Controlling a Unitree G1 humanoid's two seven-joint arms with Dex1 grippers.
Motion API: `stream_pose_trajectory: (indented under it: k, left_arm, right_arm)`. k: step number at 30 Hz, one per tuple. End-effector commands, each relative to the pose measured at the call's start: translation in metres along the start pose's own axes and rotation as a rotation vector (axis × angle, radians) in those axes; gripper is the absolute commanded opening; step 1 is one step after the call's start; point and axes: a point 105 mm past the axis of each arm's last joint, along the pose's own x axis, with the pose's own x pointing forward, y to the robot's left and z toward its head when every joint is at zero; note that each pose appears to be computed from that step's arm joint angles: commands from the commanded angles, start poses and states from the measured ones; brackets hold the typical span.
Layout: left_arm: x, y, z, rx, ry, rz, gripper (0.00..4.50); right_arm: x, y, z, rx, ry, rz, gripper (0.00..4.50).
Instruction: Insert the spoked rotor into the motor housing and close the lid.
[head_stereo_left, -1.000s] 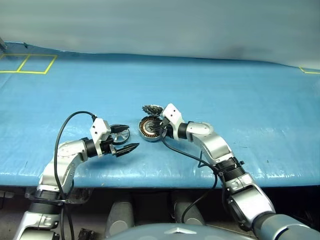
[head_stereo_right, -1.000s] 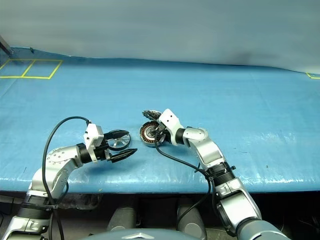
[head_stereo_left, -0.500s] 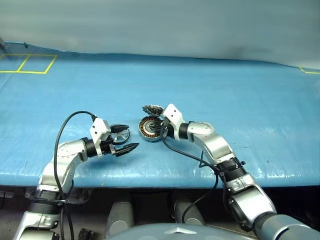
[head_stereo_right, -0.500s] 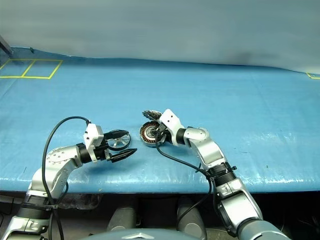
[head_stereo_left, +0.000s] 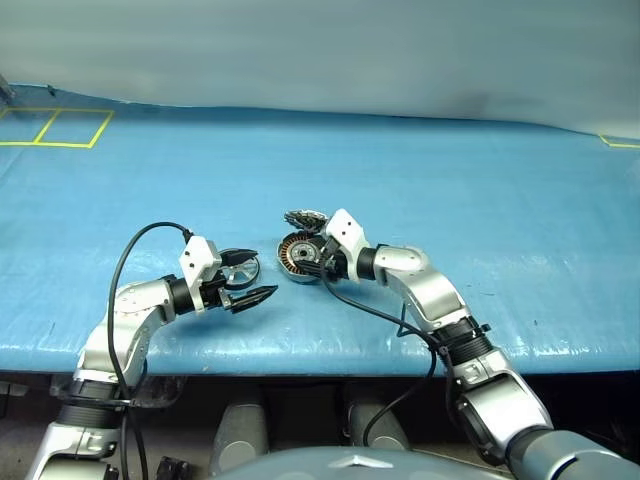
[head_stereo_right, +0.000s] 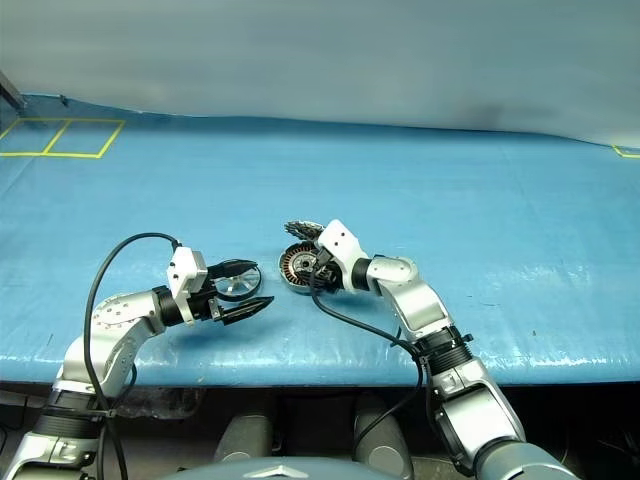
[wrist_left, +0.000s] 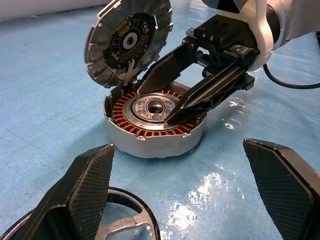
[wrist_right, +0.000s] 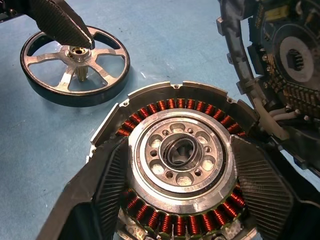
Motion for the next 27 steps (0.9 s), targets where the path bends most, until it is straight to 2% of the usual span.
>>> stream_pose_trajectory:
  k: [1,7,8,10,18,27]
  left_arm:
    - [-0.001,0.001,0.011,0.050,-0.027,0.001,4.50]
    - [-0.001,0.000,0.010,0.051,-0.026,0.001,4.50]
    - [-0.001,0.000,0.010,0.051,-0.027,0.001,4.50]
    - [-0.001,0.000,0.010,0.051,-0.027,0.001,4.50]
    - [-0.001,0.000,0.009,0.050,-0.025,0.001,4.50]
    - [-0.001,0.000,0.008,0.053,-0.024,0.002,4.50]
  right_arm:
    - [-0.001,0.000,0.013,-0.025,-0.040,-0.007,3.28]
    - [-0.002,0.000,0.020,-0.003,-0.073,0.000,3.28]
    - [-0.002,0.000,0.020,-0.003,-0.077,-0.001,3.11]
    - [-0.003,0.001,0.022,-0.002,-0.088,0.010,2.67]
    - [-0.004,-0.002,0.025,-0.002,-0.101,-0.011,0.06]
    - [0.001,-0.010,0.013,0.020,-0.063,-0.051,0.02]
